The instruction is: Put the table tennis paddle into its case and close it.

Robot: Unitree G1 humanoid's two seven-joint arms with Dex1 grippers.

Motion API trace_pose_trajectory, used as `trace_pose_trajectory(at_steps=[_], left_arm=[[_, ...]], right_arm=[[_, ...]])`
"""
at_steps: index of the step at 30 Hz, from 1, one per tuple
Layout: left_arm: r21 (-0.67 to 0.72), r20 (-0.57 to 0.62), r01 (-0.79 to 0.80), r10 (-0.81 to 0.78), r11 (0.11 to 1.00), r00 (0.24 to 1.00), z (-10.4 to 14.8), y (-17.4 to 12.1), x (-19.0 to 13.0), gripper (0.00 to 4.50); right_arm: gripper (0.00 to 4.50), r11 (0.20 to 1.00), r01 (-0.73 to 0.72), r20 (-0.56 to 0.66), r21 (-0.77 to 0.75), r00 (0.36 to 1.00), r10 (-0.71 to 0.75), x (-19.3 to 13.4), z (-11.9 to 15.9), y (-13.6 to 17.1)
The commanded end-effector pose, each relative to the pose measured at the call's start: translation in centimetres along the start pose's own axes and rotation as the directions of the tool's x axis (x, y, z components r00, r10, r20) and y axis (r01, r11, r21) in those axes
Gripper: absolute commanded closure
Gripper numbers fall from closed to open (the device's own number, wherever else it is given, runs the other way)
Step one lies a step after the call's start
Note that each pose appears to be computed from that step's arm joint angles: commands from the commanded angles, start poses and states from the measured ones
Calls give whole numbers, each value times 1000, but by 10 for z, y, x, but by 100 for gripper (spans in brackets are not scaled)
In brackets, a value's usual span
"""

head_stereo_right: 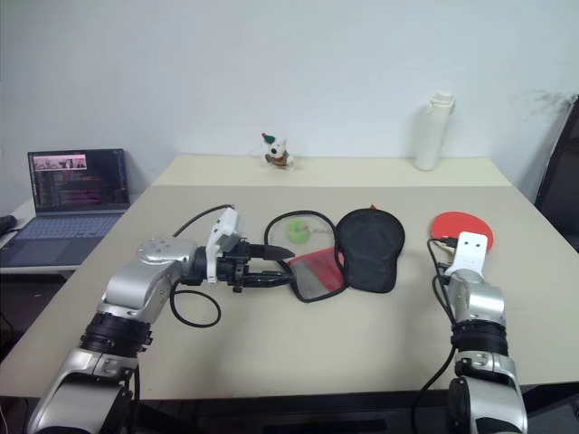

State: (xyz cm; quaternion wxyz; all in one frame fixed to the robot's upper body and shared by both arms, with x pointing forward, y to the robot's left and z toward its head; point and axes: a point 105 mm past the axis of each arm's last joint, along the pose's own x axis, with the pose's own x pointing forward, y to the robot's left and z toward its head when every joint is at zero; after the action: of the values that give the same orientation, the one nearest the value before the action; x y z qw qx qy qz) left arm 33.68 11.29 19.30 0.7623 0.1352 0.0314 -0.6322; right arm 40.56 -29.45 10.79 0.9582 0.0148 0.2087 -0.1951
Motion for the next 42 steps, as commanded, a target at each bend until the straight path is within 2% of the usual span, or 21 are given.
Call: trace_pose_trajectory(at_steps=[1, 3, 9, 16, 20, 23, 27, 35, 42], left_arm=[[47, 24, -11, 10, 999, 1000, 13, 0, -5, 158], [47, 23, -8, 7, 999, 1000, 13, 0, -5, 158], [43, 26, 3, -4, 999, 1000, 12, -2, -2, 158], [40, 27, 23, -24, 999, 999, 11, -2, 4, 158], [41, 29, 27, -29, 999, 999, 11, -2, 6, 158], [42, 32, 26, -27, 999, 999, 12, -1, 7, 158], [38, 48, 8, -9, 999, 999, 14, 0, 7, 158], [30, 55, -11, 9, 1000, 998, 13, -2, 7, 158], [29, 48, -32, 31, 999, 998, 12, -1, 3, 158]], right_arm=[[305, 988, -140, 21, -71, 990, 142, -11, 22, -8], [305, 966, -231, -10, -120, 973, 231, -21, 23, -7], [305, 920, -322, -86, -224, 947, 310, -53, 3, -26], [305, 885, -381, -118, -269, 925, 362, -69, -15, -28], [305, 912, -344, -162, -225, 936, 313, -64, -27, -43], [203, 933, -304, -157, -194, 948, 276, -60, -27, -52], [79, 932, -309, -153, -188, 947, 283, -56, -24, -47], [79, 935, -306, -103, -180, 951, 292, -36, -7, -28], [79, 933, -312, -125, -178, 948, 293, -25, -12, -22]])
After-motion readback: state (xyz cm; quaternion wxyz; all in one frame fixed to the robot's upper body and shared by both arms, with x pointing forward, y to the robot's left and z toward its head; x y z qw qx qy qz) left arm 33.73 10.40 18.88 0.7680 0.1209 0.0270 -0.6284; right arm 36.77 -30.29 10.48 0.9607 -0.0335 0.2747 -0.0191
